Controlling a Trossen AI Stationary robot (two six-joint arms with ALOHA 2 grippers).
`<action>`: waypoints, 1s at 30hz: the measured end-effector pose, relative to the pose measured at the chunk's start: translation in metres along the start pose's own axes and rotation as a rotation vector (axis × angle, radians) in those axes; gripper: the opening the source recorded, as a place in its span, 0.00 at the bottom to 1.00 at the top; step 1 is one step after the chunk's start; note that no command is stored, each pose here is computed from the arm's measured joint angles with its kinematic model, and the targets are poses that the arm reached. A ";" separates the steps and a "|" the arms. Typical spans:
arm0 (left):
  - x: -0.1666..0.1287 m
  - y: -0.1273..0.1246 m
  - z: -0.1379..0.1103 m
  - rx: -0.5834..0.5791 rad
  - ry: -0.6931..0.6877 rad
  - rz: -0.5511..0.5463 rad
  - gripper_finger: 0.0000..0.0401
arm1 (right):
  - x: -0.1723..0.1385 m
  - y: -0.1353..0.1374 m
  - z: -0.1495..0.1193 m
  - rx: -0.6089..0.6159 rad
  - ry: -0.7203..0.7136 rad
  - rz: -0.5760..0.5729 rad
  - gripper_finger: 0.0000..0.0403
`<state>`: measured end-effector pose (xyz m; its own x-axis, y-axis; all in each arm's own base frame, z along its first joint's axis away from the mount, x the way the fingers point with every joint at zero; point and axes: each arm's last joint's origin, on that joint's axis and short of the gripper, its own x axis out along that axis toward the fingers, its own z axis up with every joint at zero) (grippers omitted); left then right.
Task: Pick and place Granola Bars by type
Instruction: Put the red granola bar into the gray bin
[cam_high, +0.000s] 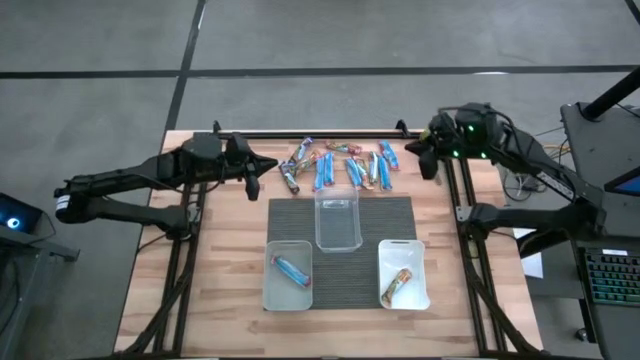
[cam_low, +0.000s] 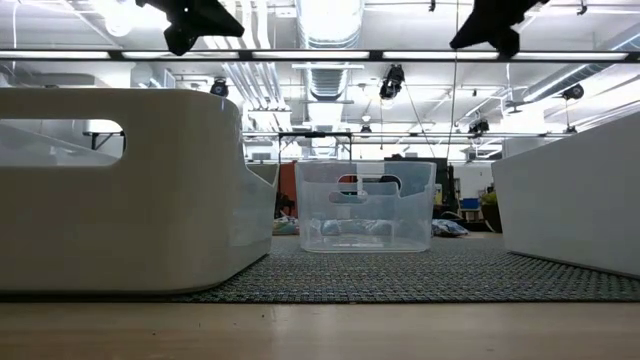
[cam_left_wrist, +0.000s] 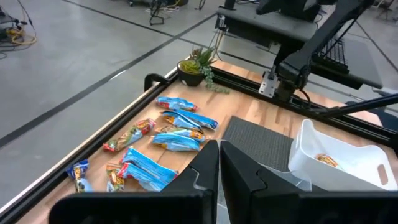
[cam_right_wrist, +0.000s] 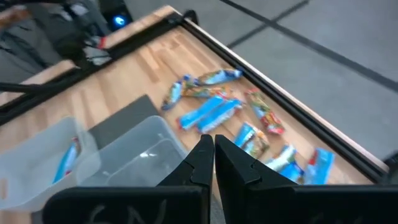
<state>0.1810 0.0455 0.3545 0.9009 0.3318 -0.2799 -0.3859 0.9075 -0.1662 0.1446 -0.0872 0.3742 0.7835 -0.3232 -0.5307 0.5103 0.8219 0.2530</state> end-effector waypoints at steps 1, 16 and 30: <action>0.000 0.000 0.000 0.003 0.000 0.000 0.00 | 0.003 -0.003 0.003 0.010 0.012 -0.015 0.02; 0.000 0.000 0.000 0.006 0.001 -0.001 0.00 | 0.067 -0.037 0.035 0.129 0.185 -0.034 0.02; 0.000 0.000 0.000 -0.007 0.002 -0.001 0.00 | 0.103 -0.048 0.034 0.138 0.297 -0.050 0.02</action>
<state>0.1810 0.0455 0.3543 0.9009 0.3307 -0.2811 -0.3865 0.9060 -0.1729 0.2131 -0.1756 0.3345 0.6292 -0.1942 -0.7526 0.6049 0.7303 0.3174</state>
